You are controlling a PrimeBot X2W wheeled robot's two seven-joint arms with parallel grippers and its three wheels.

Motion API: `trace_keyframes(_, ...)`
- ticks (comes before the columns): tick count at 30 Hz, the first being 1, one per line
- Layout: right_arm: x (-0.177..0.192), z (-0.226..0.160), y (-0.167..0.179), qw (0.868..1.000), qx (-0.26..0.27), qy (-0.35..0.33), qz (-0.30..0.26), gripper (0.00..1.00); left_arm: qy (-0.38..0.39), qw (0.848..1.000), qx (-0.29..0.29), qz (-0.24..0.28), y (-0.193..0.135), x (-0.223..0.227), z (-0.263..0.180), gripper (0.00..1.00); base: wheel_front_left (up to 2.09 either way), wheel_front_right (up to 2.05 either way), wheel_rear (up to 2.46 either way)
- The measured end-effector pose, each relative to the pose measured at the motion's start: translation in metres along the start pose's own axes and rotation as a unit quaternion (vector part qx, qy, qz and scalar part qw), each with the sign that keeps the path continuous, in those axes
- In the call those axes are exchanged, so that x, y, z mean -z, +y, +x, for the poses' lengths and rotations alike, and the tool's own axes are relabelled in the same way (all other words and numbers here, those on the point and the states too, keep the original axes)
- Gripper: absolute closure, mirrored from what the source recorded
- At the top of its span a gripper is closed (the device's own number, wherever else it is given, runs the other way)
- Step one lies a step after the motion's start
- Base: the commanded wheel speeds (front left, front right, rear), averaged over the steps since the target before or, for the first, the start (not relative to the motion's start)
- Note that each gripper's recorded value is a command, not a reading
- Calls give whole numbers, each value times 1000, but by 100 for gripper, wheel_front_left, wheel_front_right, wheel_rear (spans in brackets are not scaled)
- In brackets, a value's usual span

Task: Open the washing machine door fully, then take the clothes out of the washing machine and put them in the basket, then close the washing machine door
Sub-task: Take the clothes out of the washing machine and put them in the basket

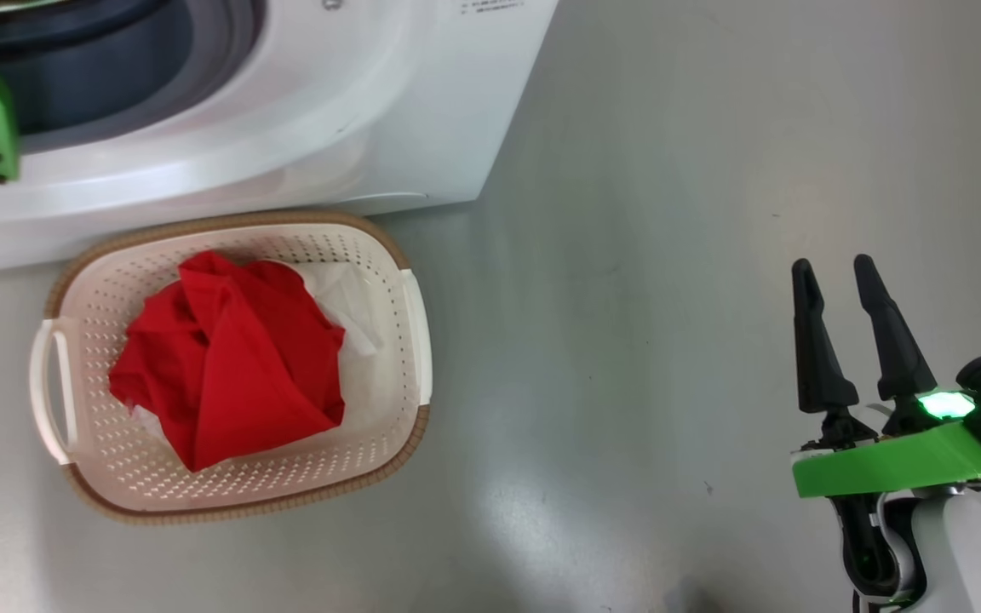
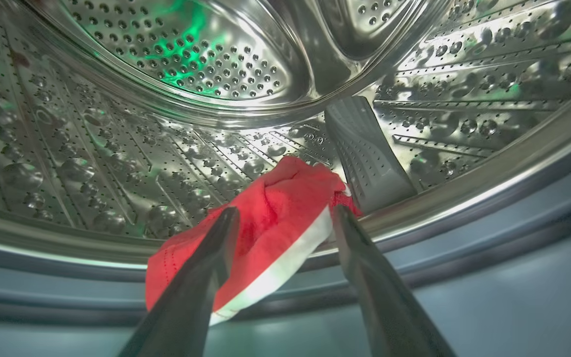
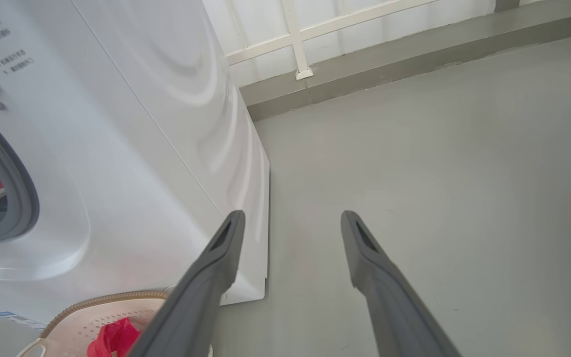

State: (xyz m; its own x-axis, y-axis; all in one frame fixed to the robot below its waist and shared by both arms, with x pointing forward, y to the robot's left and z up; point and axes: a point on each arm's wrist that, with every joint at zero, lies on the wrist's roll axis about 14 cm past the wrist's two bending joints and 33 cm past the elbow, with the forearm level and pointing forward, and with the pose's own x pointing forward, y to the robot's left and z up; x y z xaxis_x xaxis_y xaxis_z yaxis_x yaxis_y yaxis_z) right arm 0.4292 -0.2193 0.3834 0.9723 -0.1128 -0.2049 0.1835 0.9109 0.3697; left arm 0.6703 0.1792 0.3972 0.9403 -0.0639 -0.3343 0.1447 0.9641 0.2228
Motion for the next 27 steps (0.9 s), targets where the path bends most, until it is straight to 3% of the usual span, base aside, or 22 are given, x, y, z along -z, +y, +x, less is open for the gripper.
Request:
trace_keyframes(17,2,5,-5,1000,6,2,-4,0,68,996,-12,47,7,33,18,0,0,0,0)
trace_keyframes(19,3,5,-6,1000,7,3,-4,0,78,996,-15,51,10,38,19,35,0,0,0)
trace_keyframes(20,3,5,-6,1000,7,3,-4,0,81,995,-18,52,12,40,19,48,0,0,0)
trace_keyframes(23,4,6,-7,1000,7,3,-4,0,84,995,-20,57,13,43,19,73,0,0,0)
trace_keyframes(27,4,7,-6,1000,6,4,-3,0,77,995,-21,63,14,41,19,83,0,0,0)
